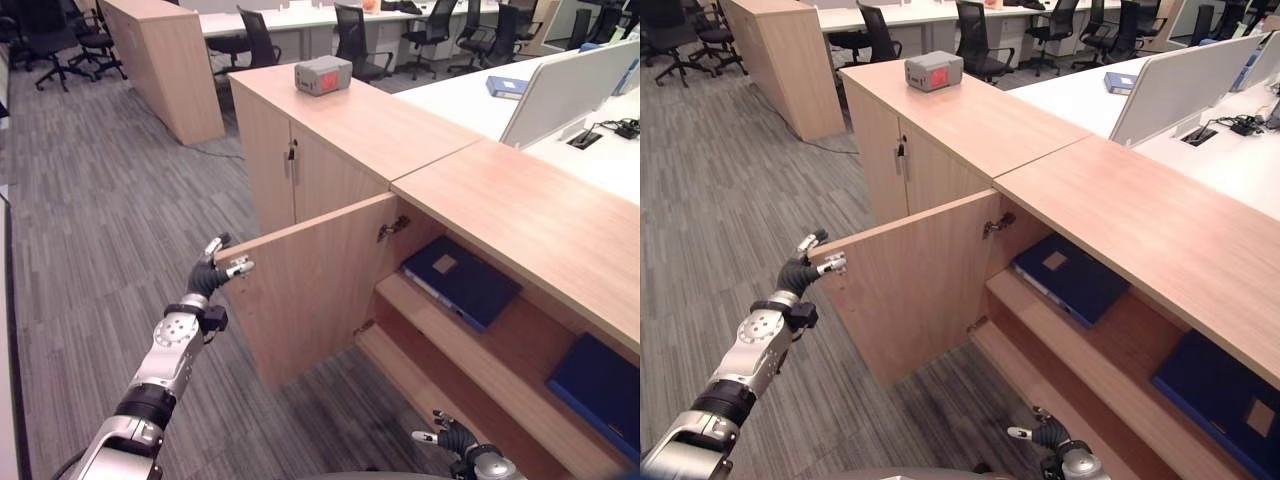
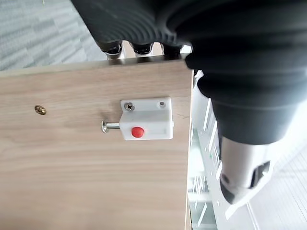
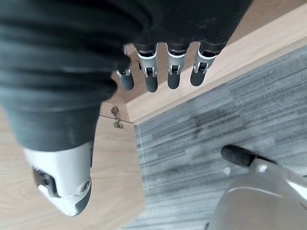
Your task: Put the empty folder in the office cabinet
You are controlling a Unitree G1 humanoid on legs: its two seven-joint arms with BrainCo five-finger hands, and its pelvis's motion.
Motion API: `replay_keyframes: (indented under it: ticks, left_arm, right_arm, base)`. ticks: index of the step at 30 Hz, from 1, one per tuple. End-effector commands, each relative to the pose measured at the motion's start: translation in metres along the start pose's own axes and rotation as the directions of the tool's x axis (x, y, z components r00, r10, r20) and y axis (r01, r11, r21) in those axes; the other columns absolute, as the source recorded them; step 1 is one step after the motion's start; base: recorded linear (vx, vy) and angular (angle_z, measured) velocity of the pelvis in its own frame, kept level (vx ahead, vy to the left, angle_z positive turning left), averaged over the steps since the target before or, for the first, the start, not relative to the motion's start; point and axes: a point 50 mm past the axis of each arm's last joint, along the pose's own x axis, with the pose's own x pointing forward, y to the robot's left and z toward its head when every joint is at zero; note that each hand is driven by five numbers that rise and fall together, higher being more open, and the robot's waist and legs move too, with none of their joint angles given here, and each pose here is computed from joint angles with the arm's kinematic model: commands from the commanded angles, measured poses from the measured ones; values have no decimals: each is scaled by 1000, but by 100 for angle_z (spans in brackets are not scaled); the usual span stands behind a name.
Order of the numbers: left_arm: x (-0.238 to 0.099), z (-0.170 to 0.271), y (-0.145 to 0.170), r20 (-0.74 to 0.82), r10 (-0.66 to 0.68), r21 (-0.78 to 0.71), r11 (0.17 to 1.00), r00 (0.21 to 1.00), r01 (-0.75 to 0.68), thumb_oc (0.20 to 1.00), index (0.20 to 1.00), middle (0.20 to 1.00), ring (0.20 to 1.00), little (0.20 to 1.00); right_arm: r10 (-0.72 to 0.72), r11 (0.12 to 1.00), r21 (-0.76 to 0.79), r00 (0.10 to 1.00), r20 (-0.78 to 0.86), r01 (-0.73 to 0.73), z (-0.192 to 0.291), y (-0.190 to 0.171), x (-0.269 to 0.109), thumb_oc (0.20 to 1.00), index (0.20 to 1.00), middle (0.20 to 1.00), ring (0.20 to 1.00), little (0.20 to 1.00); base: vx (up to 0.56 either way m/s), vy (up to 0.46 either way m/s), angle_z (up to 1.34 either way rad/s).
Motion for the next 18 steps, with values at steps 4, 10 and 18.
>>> replay_keyframes:
  ticks: [4,10,18]
  left_arm:
    - [-11,2,-61,46,-319,-109,940,947,322,1000,1000,1000,1000,1000]
    - [-24,16,-57,83,-391,-40,918,917,395,1000,1000,1000,1000,1000]
    - [-32,24,-56,73,-464,-2,885,883,466,1000,1000,1000,1000,1000]
  right_arm:
    - [-16,1000,-19,995,97,18,28,-1,6,1000,1000,1000,1000,1000]
    - [-20,999,-39,992,128,25,35,-2,5,1000,1000,1000,1000,1000]
    - [-25,995,-88,978,207,44,65,-8,8,1000,1000,1000,1000,1000]
  base:
    - [-37,21,4]
    - [-53,-1,-3]
    - [-171,-7,-31]
